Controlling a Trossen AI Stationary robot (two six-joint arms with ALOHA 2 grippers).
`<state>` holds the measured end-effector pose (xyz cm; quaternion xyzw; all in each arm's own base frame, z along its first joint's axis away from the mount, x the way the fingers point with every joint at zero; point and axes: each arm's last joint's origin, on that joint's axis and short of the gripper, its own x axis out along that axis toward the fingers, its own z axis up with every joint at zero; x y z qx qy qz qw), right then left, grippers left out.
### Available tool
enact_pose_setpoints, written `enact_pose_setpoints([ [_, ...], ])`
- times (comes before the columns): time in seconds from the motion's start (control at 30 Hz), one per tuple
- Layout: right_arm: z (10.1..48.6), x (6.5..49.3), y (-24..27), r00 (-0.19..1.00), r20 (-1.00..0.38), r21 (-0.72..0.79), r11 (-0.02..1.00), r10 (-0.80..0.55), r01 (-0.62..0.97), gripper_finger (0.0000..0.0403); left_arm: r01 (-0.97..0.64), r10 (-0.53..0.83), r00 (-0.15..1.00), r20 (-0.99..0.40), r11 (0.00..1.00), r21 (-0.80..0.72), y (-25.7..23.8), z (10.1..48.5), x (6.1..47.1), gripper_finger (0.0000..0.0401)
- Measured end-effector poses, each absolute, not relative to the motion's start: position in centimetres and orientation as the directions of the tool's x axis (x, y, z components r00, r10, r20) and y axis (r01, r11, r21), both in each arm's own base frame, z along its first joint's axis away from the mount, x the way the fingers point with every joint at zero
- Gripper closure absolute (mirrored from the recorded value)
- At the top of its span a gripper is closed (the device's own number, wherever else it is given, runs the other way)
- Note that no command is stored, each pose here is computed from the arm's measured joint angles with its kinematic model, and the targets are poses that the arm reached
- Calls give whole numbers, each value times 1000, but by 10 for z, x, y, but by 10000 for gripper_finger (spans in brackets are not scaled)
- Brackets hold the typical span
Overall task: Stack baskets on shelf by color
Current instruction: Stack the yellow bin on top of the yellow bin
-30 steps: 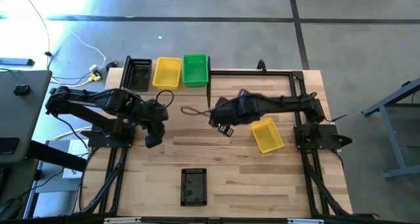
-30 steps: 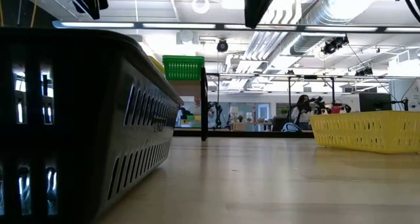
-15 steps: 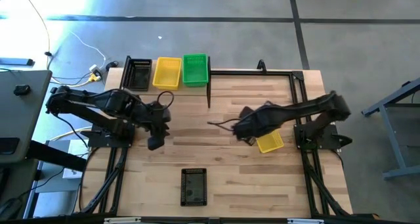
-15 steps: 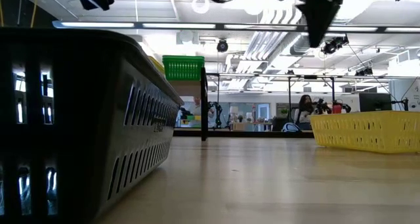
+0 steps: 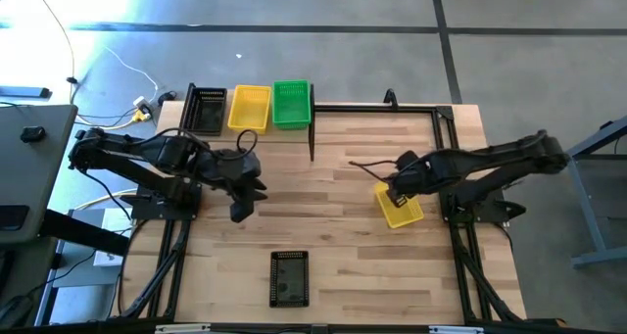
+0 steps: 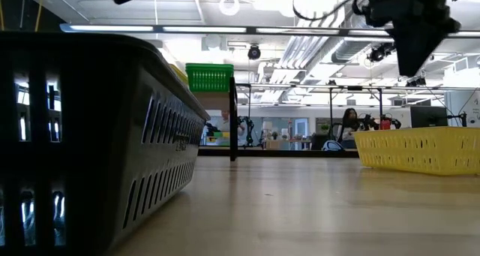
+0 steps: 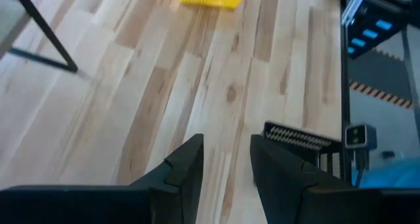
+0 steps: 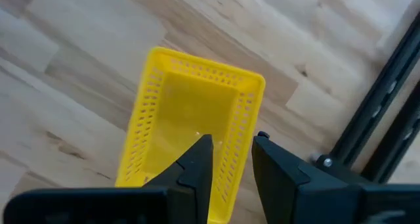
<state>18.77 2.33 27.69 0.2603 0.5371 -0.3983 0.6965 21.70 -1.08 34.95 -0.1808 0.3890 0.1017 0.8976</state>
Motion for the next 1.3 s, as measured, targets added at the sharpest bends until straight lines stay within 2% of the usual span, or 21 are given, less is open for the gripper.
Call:
enact_pose_setpoints([
  [0.2,252,178,16,67,-968,-54,464,-241,884,311,-307,50,730,-682,915,-261,-11,355,222,284],
  [0.47,224,174,10,30,-974,-65,406,-223,912,311,-290,49,754,-655,919,-266,-11,357,225,284],
  [1.0,180,165,2,11,-991,-38,354,-137,934,312,-291,49,753,-656,919,-266,-11,357,224,284],
  [1.1,179,166,2,22,-992,-22,341,-125,940,325,-295,54,753,-656,919,-262,-11,357,224,284],
  [1.3,179,168,2,42,-991,4,289,-125,957,395,-329,104,748,-655,916,-231,-9,356,226,284],
])
